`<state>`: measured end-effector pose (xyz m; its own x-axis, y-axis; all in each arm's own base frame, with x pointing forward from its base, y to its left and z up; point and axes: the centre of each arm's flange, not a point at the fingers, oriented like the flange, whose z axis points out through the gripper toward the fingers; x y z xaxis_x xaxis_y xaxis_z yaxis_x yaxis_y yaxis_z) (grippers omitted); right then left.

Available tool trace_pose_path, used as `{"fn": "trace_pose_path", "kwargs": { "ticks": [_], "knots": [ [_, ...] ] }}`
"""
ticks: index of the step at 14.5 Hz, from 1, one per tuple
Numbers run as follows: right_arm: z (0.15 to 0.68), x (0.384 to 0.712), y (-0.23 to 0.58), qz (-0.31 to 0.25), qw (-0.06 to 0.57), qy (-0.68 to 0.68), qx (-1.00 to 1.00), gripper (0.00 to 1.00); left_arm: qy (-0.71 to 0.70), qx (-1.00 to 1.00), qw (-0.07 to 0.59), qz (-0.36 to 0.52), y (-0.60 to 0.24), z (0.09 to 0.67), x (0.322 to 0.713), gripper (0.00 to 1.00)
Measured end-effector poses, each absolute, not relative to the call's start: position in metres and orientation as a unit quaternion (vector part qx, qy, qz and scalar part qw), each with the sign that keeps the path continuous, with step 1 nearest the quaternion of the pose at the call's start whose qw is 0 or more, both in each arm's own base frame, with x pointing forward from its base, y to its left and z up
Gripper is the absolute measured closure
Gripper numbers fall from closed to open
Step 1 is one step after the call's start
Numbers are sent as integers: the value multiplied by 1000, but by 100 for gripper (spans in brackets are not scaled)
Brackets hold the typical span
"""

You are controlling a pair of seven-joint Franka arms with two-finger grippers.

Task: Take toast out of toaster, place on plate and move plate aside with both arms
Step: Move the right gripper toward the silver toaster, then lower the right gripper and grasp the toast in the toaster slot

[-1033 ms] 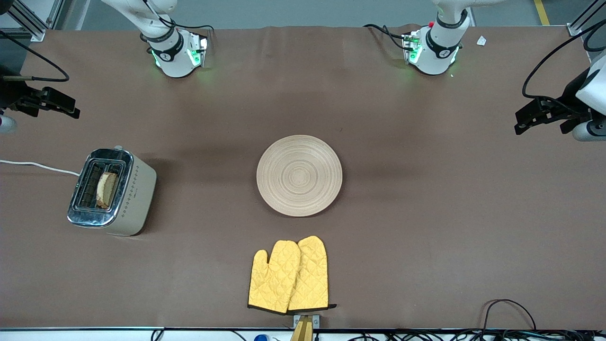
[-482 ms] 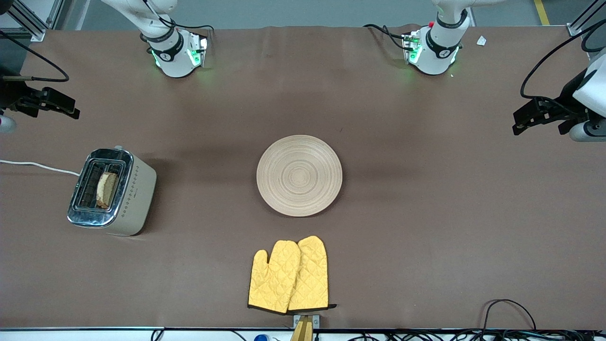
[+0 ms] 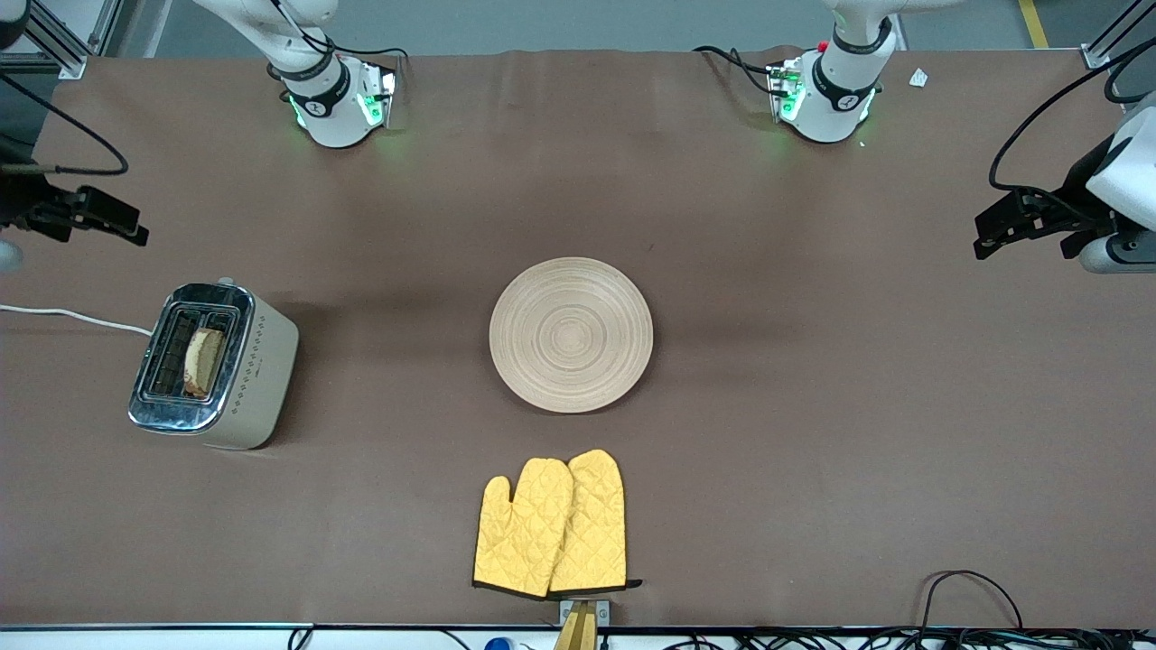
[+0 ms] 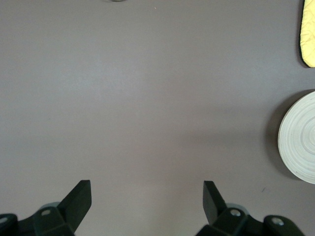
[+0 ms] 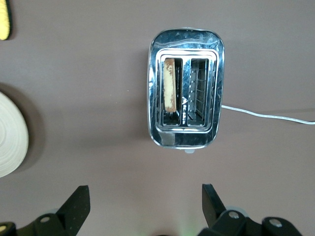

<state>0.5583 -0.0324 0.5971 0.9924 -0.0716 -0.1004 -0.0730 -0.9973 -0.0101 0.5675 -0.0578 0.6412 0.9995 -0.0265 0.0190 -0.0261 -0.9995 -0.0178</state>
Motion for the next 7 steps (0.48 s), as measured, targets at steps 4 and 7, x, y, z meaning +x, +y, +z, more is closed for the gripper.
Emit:
{"fn": "trace_pose_path", "kwargs": {
  "ticks": [4,7],
  "knots": [
    [530,597,-55,57,19,28,-998,0,15,-1000,9,-10,-60,641,567,0],
    [491,617,-60,59,20,25,-998,0,16,-1000,9,-10,-61,641,568,0]
  ]
}}
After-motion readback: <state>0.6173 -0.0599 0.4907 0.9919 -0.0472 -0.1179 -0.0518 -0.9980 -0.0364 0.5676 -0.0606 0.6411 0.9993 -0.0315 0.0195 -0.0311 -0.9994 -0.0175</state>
